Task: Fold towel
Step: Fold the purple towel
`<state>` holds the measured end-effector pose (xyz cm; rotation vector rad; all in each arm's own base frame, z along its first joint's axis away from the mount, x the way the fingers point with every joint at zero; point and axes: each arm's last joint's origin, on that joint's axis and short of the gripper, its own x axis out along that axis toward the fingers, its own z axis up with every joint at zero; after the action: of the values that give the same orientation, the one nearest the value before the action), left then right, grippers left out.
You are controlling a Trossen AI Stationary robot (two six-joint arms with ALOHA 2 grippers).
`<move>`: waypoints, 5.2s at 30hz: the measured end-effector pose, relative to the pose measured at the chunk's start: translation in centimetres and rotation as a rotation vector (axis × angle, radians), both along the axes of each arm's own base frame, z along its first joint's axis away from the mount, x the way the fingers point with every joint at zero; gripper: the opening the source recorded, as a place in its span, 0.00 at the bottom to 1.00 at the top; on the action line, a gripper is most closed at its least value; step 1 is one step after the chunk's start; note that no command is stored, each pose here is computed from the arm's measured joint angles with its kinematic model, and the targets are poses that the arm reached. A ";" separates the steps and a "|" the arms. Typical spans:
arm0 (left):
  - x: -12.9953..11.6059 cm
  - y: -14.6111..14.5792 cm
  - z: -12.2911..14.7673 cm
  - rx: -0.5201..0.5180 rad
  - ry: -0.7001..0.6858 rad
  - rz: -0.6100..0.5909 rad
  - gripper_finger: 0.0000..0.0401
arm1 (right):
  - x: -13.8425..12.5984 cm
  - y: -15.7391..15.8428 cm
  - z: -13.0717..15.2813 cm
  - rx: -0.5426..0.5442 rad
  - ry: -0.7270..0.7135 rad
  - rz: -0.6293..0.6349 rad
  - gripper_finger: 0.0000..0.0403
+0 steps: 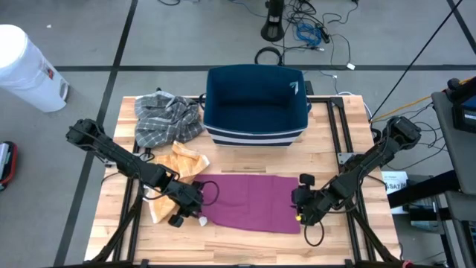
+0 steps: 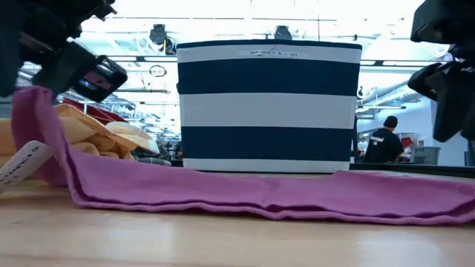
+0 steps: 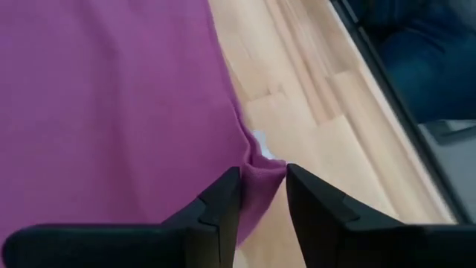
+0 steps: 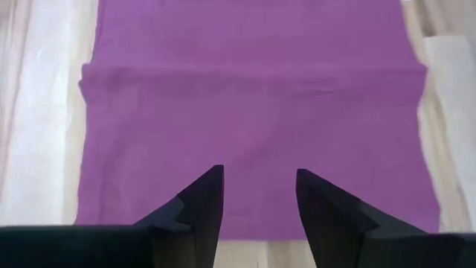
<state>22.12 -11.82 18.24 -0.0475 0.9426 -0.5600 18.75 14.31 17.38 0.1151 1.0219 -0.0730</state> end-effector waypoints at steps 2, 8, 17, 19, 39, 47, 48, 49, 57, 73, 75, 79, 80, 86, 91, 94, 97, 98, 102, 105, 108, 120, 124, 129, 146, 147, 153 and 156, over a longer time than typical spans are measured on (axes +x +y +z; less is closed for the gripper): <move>-0.2 0.0 -0.1 -0.019 0.043 0.001 0.29 | 0.1 -0.1 0.0 0.008 0.006 0.000 0.37; -0.6 0.0 -0.3 -0.074 0.139 0.007 0.29 | 0.1 0.0 0.0 0.012 0.001 -0.001 0.36; -0.7 -0.1 -0.3 -0.112 0.175 0.000 0.29 | 1.3 0.7 -1.8 0.024 0.030 0.034 0.36; -0.7 -0.1 -0.3 -0.110 0.172 -0.001 0.29 | 1.6 0.9 -2.4 0.018 0.040 0.048 0.36; 1.9 0.8 -3.0 0.166 0.007 0.097 0.29 | 0.6 0.5 -3.8 -0.002 0.237 0.050 0.36; 3.3 0.6 -5.0 0.163 -0.012 0.103 0.29 | -0.5 -0.1 -3.2 0.015 0.344 -0.007 0.36; 3.5 0.6 -5.0 0.160 -0.019 0.107 0.29 | -0.6 -0.3 -2.8 0.011 0.349 -0.012 0.36; 3.5 0.7 -5.0 0.158 -0.022 0.110 0.29 | -0.5 -0.2 -2.2 0.014 0.335 -0.020 0.36; 4.3 1.1 -4.6 0.137 -0.095 0.127 0.29 | 1.9 0.3 1.1 0.108 -0.017 -0.187 0.35; 4.8 1.9 -4.4 0.215 -0.161 0.138 0.29 | 5.7 0.6 3.0 0.281 -0.405 -0.320 0.35; 4.8 1.8 -4.3 0.209 -0.167 0.132 0.29 | 6.2 0.4 3.4 0.277 -0.454 -0.295 0.35; 4.8 1.6 -4.3 0.202 -0.174 0.124 0.29 | 7.1 0.4 4.4 0.267 -0.570 -0.235 0.35; 4.8 1.6 -4.3 0.201 -0.176 0.122 0.29 | 7.3 0.4 4.6 0.263 -0.595 -0.216 0.35; 5.0 1.5 -4.1 0.188 -0.208 0.121 0.29 | 8.0 -0.4 3.9 0.269 -0.596 -0.330 0.35; 5.1 1.6 -4.0 0.221 -0.238 0.090 0.29 | 7.5 -0.6 1.7 0.270 -0.466 -0.479 0.33; 5.2 1.6 -3.9 0.231 -0.257 0.074 0.29 | 7.3 -0.8 0.2 0.254 -0.387 -0.568 0.31; 5.3 1.6 -3.9 0.241 -0.271 0.063 0.29 | 7.5 -1.0 -0.4 0.263 -0.379 -0.603 0.29; 5.3 1.6 -3.9 0.243 -0.272 0.060 0.29 | 7.6 -1.1 -0.4 0.272 -0.380 -0.617 0.29; 5.2 1.6 -3.9 0.245 -0.271 0.058 0.29 | 8.0 -1.4 0.2 0.248 -0.363 -0.635 0.27; 5.3 1.6 -3.9 0.245 -0.273 0.057 0.29 | 8.3 -1.8 0.7 0.169 -0.335 -0.652 0.28; 5.3 1.5 -3.8 0.243 -0.283 0.057 0.29 | 8.8 -2.7 0.7 0.129 -0.308 -0.686 0.31; 5.4 1.5 -3.8 0.240 -0.290 0.060 0.29 | 11.1 -2.8 -0.5 0.037 0.048 -0.805 0.38; 5.4 1.5 -3.8 0.240 -0.289 0.059 0.29 | 11.7 -1.0 0.5 0.020 0.091 -0.808 0.38; 5.4 1.5 -3.8 0.253 -0.297 0.046 0.29 | 10.9 1.3 2.2 0.017 0.125 -0.878 0.38; 5.6 1.6 -3.6 0.290 -0.344 0.034 0.29 | 10.2 4.2 -1.0 0.106 0.218 -1.038 0.37; 5.6 1.6 -3.6 0.290 -0.345 0.033 0.29 | 10.2 4.1 -1.2 0.092 0.226 -1.040 0.37; 5.6 1.6 -3.6 0.290 -0.345 0.033 0.29 | 9.7 3.8 -1.4 0.041 0.285 -1.061 0.37; 5.6 1.6 -3.6 0.290 -0.344 0.033 0.29 | 9.8 3.7 -1.4 0.043 0.283 -1.063 0.37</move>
<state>27.71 -10.18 14.67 0.2859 0.6772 -0.3804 28.55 18.01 15.97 0.6951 1.1469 -1.0565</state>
